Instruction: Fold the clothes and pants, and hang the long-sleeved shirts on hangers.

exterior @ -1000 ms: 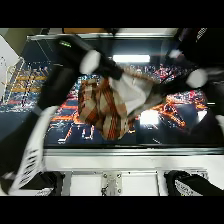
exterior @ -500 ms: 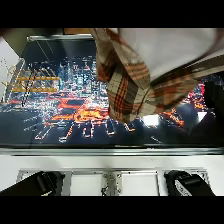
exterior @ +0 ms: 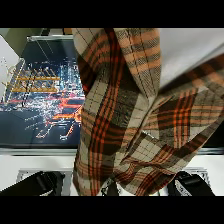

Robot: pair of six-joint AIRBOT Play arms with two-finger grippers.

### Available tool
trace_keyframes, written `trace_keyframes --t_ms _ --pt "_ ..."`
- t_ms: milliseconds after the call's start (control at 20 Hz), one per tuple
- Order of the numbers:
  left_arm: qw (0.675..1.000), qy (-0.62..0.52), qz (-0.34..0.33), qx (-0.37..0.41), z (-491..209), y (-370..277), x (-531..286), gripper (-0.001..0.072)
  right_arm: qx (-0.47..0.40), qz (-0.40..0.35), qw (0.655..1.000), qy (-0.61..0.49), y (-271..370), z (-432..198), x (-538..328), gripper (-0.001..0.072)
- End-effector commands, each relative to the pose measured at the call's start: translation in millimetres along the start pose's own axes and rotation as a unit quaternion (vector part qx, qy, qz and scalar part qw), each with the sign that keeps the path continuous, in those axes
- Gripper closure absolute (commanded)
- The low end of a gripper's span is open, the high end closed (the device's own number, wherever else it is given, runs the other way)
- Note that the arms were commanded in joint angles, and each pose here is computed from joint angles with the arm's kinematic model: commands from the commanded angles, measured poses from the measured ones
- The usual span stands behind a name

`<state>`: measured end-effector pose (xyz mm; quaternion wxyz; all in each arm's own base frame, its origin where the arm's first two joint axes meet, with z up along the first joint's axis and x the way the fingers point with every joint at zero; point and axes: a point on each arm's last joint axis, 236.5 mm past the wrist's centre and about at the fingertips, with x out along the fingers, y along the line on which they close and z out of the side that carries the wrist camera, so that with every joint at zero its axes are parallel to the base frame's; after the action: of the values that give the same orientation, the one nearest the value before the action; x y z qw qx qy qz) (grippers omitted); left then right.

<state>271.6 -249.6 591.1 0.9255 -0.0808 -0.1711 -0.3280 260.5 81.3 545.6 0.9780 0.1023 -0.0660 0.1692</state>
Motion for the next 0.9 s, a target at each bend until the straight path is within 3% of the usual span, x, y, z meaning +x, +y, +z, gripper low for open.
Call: trace_keyframes --t_ms 0,150,250,450,650,850 --pt "0.984 0.134 0.109 -0.05 -112 77 26 0.0679 0.003 -0.066 0.989 0.131 -42 -74 38 0.0678" --pt "0.93 0.319 0.152 -0.1 -244 108 11 0.0678 -0.003 -0.12 0.948 0.296 -80 -169 58 0.0678" --pt "0.879 0.439 0.161 -0.092 -323 108 -19 0.0679 0.0 -0.148 0.9 0.409 -99 -231 51 0.0678" --pt "0.788 0.589 0.166 -0.073 -417 92 -95 0.0678 0.026 -0.186 0.829 0.527 -102 -317 11 0.0678" --pt "0.747 0.646 0.146 -0.063 -461 69 -146 0.0678 0.044 -0.21 0.785 0.581 -88 -388 -33 0.0678" --pt "0.75 0.639 0.151 -0.076 -480 64 -148 0.0678 0.057 -0.211 0.78 0.587 -78 -422 -37 0.0677"
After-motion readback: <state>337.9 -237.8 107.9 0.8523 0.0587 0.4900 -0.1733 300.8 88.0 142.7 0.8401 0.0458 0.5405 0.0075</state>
